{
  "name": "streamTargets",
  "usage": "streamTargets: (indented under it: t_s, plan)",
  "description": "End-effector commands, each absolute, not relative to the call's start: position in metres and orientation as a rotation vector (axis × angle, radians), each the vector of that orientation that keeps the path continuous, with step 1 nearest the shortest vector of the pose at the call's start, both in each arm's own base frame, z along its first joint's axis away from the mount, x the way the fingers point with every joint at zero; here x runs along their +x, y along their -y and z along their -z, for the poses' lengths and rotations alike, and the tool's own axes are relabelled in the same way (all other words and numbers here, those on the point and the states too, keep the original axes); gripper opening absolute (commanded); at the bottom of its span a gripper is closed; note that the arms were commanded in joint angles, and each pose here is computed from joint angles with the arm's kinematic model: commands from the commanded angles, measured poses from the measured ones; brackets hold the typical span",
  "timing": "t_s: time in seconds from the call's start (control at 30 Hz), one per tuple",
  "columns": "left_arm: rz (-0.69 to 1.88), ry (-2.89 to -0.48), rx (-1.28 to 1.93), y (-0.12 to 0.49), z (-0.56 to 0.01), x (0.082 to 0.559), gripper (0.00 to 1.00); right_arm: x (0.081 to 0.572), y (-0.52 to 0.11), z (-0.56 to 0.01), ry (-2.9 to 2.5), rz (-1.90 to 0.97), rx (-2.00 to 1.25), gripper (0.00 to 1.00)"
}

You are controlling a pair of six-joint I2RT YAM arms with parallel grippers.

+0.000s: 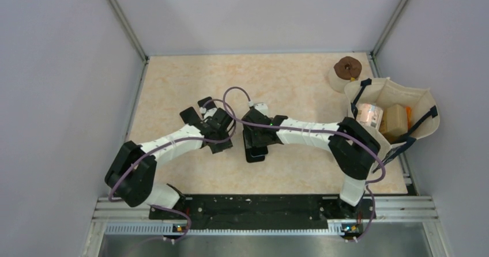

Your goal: Put the phone into the phone case

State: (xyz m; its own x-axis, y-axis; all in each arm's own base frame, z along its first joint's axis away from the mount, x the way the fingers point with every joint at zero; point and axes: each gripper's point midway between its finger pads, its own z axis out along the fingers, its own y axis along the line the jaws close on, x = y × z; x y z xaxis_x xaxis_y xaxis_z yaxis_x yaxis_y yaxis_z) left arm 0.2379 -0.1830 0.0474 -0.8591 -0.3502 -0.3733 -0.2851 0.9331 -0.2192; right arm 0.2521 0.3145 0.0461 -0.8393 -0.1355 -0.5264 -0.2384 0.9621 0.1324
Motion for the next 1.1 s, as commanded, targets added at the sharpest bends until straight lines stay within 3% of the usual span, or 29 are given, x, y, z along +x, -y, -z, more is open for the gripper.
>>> streamTargets:
  t_s: [0.0,0.33,0.67,0.87,1.07]
  plan:
    - [0.286,-2.635,-0.473,0.177,-0.052,0.241,0.42,0.274,-0.335,-0.064,-2.476,-0.221,-0.189,0.35]
    - [0.341,-2.647,-0.474,0.180,-0.046,0.238,0.41,0.261,-0.346,-0.060,-2.500,-0.244,-0.201,0.65]
    - [0.417,-2.666,-0.494,0.202,-0.040,0.250,0.41,0.240,-0.349,-0.083,-2.499,-0.406,-0.216,0.83]
    - [0.472,-2.686,-0.515,0.220,-0.033,0.262,0.38,0.242,-0.334,-0.094,-2.489,-0.435,-0.187,0.83]
    - [0.483,-2.708,-0.529,0.230,-0.027,0.269,0.28,0.276,-0.307,-0.094,-2.480,-0.454,-0.152,0.75]
